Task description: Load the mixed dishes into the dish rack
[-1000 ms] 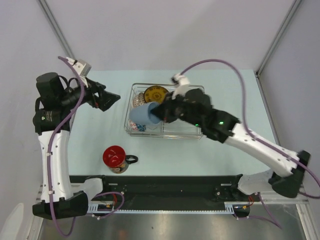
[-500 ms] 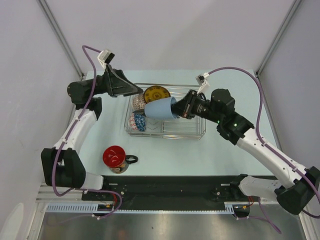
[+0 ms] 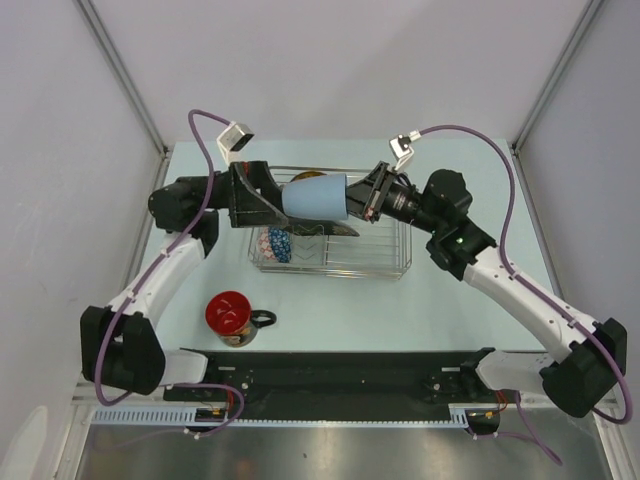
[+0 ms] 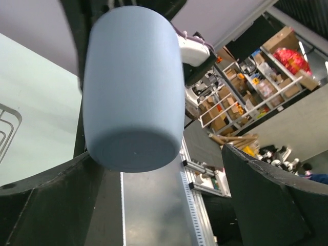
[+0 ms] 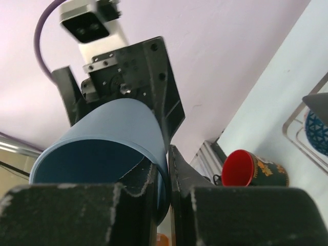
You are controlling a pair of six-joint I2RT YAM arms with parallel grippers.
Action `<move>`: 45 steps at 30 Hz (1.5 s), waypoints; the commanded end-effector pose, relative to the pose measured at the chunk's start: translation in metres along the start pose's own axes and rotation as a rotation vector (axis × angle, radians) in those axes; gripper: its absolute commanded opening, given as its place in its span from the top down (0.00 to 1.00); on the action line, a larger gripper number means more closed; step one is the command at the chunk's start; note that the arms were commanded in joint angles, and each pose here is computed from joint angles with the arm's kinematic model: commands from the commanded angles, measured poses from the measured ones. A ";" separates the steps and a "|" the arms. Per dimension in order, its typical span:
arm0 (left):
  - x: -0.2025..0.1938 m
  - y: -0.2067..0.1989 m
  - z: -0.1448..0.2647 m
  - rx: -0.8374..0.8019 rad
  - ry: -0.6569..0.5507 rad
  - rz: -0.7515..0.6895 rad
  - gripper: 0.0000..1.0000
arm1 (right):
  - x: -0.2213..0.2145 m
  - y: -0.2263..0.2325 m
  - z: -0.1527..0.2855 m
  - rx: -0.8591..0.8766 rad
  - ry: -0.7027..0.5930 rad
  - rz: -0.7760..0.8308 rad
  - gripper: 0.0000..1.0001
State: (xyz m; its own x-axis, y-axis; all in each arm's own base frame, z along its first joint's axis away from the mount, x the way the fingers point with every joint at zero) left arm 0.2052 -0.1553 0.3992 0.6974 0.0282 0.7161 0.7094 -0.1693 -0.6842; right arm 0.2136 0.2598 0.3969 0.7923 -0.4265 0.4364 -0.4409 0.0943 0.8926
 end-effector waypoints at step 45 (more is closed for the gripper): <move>0.076 0.054 -0.045 0.705 0.181 -0.514 1.00 | 0.036 -0.065 0.118 -0.680 -0.364 0.122 0.32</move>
State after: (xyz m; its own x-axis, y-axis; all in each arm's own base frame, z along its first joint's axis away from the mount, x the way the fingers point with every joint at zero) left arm 0.2674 -0.1924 0.4290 0.4039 -0.0812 0.9112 0.8784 0.3125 -0.3615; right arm 0.2431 0.1724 0.3557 0.6253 -0.6243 0.4682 -0.2024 0.4497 0.8699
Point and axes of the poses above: each gripper's point midway between its finger pads, its own z axis back along the fingers, its own y axis along the line the jaws close on, x = y × z, the point moved 7 cm from there along z, back along the fingers, and after that the axes turned 4 degrees about -z, right-handed, at the moved point
